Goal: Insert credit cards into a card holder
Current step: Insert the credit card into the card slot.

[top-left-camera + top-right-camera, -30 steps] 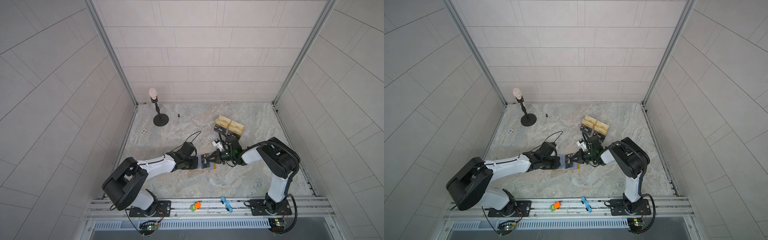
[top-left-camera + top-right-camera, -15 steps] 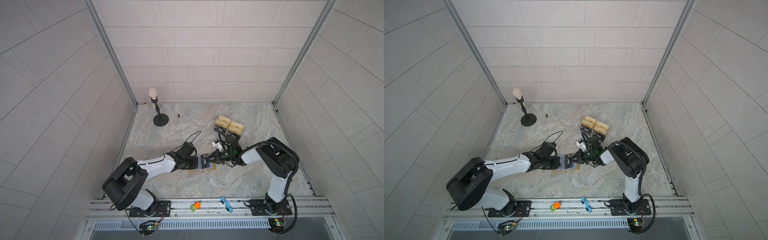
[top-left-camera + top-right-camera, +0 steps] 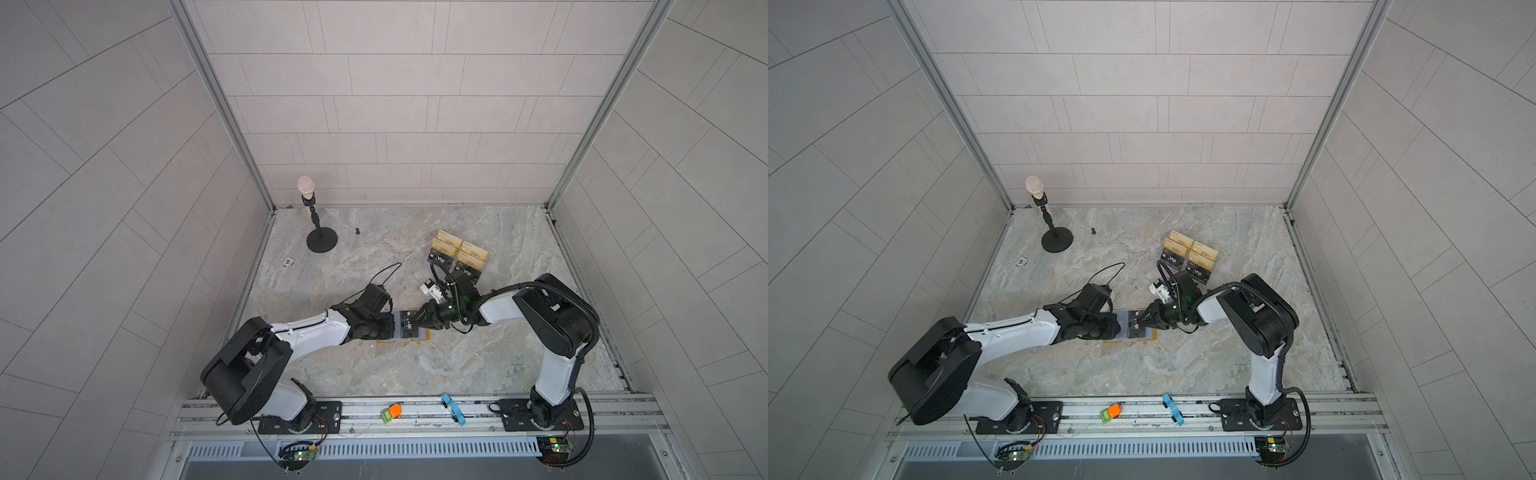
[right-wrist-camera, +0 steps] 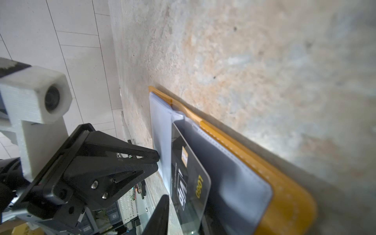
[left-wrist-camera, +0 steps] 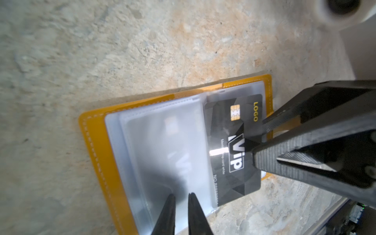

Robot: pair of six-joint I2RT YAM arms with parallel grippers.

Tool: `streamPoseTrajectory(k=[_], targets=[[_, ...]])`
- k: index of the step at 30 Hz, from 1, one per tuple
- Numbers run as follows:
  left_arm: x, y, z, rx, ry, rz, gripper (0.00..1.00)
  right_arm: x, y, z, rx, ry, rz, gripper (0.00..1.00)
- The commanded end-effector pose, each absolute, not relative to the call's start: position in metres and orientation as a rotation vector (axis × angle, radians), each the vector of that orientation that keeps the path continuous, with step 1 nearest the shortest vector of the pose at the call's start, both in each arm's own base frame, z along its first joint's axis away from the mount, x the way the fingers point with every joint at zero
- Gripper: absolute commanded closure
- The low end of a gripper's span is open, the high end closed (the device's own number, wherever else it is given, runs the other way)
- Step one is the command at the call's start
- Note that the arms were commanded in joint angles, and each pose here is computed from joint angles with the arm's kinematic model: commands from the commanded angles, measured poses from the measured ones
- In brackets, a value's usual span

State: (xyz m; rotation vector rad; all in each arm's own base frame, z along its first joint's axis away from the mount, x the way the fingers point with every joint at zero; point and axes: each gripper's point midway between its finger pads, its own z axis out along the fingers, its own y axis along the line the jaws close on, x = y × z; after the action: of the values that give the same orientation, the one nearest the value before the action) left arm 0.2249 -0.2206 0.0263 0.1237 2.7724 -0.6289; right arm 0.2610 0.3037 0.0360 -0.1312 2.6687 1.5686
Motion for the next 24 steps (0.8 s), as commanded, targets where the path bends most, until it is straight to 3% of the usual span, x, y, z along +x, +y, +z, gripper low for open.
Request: streamPoseTrajectory(k=[1, 17, 24], targets=[[0.223, -0.209, 0.029, 0.126, 2.789, -0.568, 0.77, 0.255, 0.297, 0.035, -0.169, 2.723, 1.475, 0.67], [0.23, -0.191, 0.04, 0.054, 2.766, -0.553, 0.73, 0.247, 0.299, 0.033, -0.32, 2.882, 1.206, 0.62], [0.23, -0.187, 0.028, 0.023, 2.782, -0.533, 0.75, 0.248, 0.3, 0.027, -0.243, 2.901, 1.158, 0.59]])
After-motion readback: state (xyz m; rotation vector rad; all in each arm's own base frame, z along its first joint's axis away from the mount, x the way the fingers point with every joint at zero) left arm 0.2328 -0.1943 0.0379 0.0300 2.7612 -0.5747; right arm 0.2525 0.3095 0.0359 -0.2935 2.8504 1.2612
